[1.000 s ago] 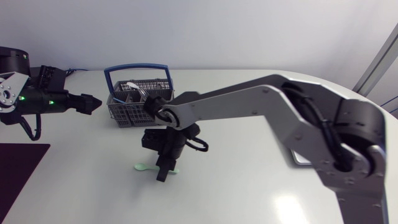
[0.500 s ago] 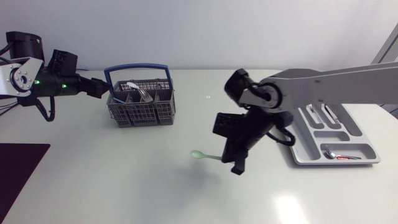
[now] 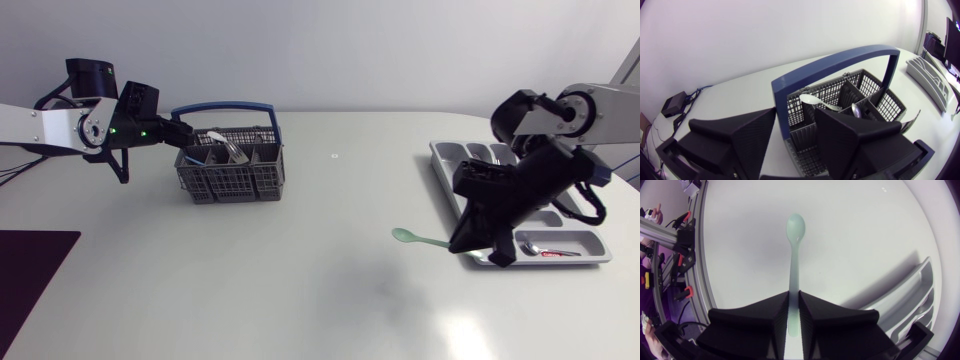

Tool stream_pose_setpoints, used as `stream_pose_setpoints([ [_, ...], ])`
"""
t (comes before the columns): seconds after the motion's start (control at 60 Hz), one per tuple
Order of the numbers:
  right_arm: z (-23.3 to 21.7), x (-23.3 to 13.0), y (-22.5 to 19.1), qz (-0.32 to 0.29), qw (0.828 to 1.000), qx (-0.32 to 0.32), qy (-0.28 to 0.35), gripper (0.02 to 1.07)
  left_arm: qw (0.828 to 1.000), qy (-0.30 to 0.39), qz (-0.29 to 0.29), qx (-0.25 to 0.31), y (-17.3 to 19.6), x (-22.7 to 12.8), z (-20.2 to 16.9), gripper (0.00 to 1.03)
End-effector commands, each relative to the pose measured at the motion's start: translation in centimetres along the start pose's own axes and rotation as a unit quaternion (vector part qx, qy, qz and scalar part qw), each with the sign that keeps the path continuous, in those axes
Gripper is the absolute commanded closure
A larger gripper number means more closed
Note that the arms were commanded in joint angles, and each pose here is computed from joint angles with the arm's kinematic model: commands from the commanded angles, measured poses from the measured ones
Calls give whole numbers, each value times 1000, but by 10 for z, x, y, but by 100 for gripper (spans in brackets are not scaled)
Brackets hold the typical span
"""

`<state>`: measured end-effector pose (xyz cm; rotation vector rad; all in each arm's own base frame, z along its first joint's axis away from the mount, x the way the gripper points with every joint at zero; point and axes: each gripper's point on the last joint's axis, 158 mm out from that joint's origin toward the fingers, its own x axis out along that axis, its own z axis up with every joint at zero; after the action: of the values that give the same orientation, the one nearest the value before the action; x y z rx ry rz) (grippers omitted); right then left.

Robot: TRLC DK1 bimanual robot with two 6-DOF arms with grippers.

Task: Unload the cutlery basket into the drawer organizer.

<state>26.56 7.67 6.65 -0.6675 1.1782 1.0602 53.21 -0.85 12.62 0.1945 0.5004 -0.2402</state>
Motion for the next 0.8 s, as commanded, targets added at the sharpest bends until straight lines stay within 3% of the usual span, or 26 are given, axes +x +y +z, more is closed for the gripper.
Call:
stream_pose_setpoints([
  [0.0,-11,-13,-10,-3,1000,-22,-6,96,1000,-7,-6,-4,-5,10,6,81],
  [0.083,-30,-22,-23,-12,1000,-20,-8,96,1000,-6,-7,-6,-7,10,5,100],
  [0.533,-124,-37,-72,-6,1000,-14,-11,97,999,2,-36,15,-50,-22,-5,100],
  [0.783,-188,-38,-97,-8,1000,-26,-8,98,999,22,-19,27,-73,-51,-22,100],
])
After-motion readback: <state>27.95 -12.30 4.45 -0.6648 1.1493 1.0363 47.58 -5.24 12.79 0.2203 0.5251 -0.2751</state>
